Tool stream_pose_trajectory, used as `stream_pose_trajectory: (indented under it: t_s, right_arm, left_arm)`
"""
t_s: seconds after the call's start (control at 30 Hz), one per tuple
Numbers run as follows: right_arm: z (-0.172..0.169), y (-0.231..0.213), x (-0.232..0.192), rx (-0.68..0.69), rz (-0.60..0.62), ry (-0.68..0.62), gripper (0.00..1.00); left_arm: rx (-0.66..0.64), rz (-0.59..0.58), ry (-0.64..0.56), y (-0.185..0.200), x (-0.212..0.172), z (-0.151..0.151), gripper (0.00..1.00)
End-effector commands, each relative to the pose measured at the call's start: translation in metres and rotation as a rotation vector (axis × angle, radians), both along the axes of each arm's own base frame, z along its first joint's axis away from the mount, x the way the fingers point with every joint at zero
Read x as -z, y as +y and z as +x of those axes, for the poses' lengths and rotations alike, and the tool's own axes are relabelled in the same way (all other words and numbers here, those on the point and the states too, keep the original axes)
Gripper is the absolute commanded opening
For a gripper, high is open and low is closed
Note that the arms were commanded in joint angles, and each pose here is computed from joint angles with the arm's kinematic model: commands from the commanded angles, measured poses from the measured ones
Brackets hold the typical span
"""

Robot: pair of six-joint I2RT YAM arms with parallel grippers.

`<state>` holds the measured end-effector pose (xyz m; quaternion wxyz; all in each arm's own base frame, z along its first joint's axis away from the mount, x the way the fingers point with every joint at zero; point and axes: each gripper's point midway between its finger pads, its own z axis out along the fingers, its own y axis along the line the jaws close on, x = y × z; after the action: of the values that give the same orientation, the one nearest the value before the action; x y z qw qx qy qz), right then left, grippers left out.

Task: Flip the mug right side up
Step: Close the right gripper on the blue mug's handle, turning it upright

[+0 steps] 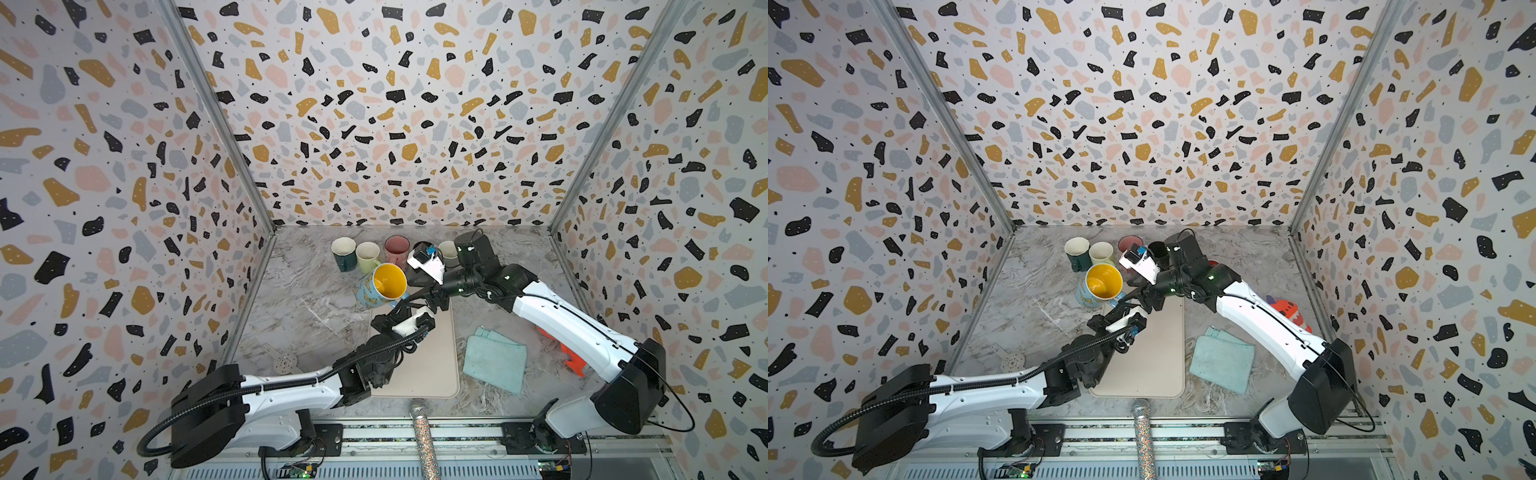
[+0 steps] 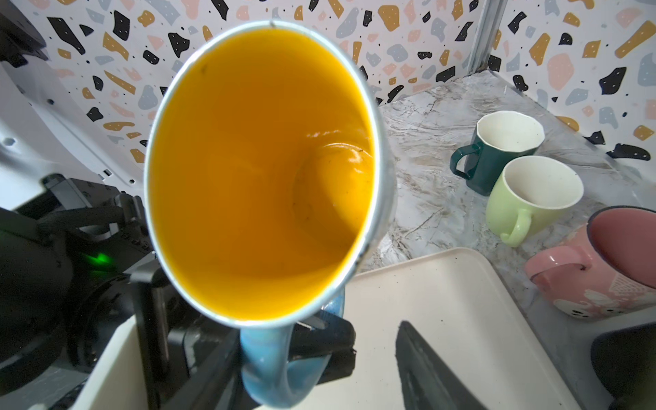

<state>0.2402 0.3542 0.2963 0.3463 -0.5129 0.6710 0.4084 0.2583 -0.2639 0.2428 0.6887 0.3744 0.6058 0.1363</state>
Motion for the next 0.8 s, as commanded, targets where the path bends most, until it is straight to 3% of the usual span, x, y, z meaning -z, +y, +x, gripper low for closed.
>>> stream_pose_trajectory:
  t_s: [0.0,0.77]
  right_arm:
    - [-0.01,0.006,-0.014,-0.027,0.02,-0.005,0.65]
    - [-0.007,0.017,0.015,-0.022,-0.037,0.078,0.59]
  left_arm:
    - [0.01,-0.106,-0.085,-0.002,-0.038,-0.002,0.0]
    - [0.084,-0.136,-0.115,-0.02,-0.055,-0.016,0.0]
